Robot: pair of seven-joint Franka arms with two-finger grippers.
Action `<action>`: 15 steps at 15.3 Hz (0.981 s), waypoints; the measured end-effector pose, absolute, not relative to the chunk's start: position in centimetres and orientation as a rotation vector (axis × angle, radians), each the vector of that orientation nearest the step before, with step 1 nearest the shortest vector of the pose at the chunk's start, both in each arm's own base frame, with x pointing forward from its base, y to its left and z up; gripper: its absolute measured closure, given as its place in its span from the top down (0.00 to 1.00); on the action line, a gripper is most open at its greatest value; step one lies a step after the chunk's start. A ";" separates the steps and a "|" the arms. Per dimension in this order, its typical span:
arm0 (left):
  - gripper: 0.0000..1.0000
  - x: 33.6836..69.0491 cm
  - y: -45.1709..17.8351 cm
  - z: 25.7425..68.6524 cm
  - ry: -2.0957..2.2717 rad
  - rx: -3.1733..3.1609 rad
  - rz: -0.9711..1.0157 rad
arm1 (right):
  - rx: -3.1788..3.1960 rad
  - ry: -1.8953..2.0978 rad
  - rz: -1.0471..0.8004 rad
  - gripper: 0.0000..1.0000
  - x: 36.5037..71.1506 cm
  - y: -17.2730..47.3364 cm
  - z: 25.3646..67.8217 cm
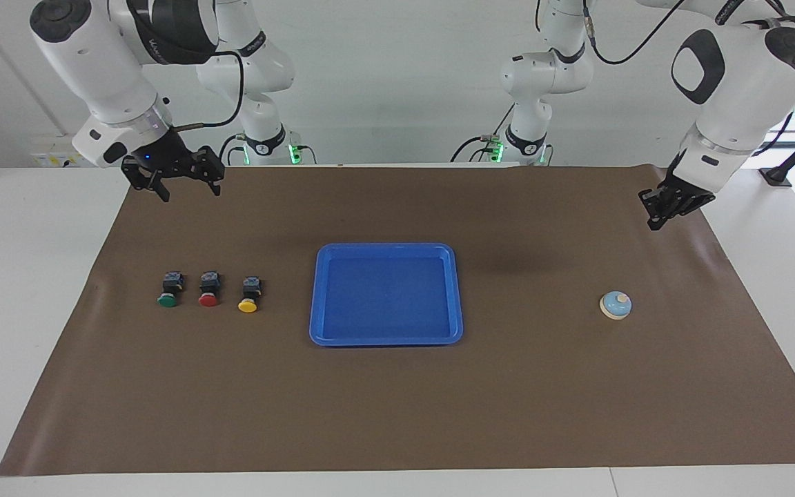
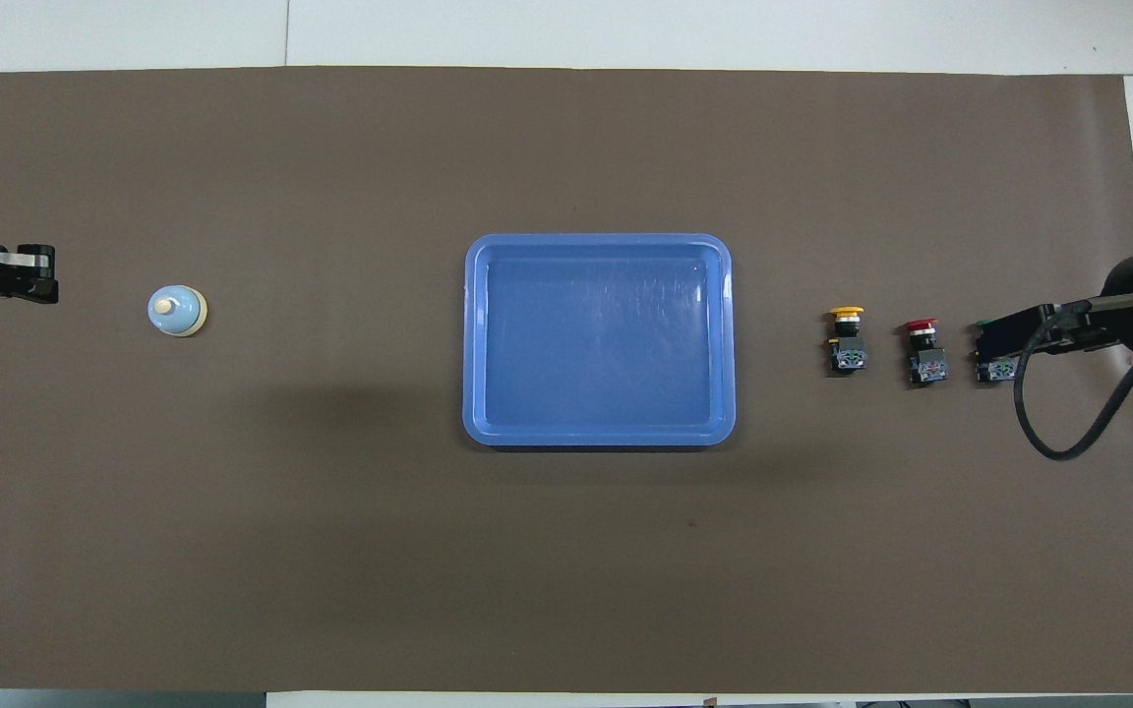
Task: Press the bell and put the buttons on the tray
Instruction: 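Move the left gripper over the small service bell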
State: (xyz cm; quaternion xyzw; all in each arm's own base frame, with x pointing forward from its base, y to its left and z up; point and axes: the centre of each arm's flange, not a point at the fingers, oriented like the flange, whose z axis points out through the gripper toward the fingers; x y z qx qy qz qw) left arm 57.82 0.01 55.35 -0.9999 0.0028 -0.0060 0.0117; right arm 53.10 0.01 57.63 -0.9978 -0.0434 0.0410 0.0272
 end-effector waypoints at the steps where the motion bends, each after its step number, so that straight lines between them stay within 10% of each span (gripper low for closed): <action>1: 0.01 58.0 0.2 54.4 0.005 -3.118 -0.026 | -3.082 -0.134 0.126 1.00 53.1 0.0 57.6; 15: 0.01 60.6 3.2 41.1 0.033 -3.118 -0.077 | -3.082 -0.134 0.127 1.00 53.1 0.0 57.6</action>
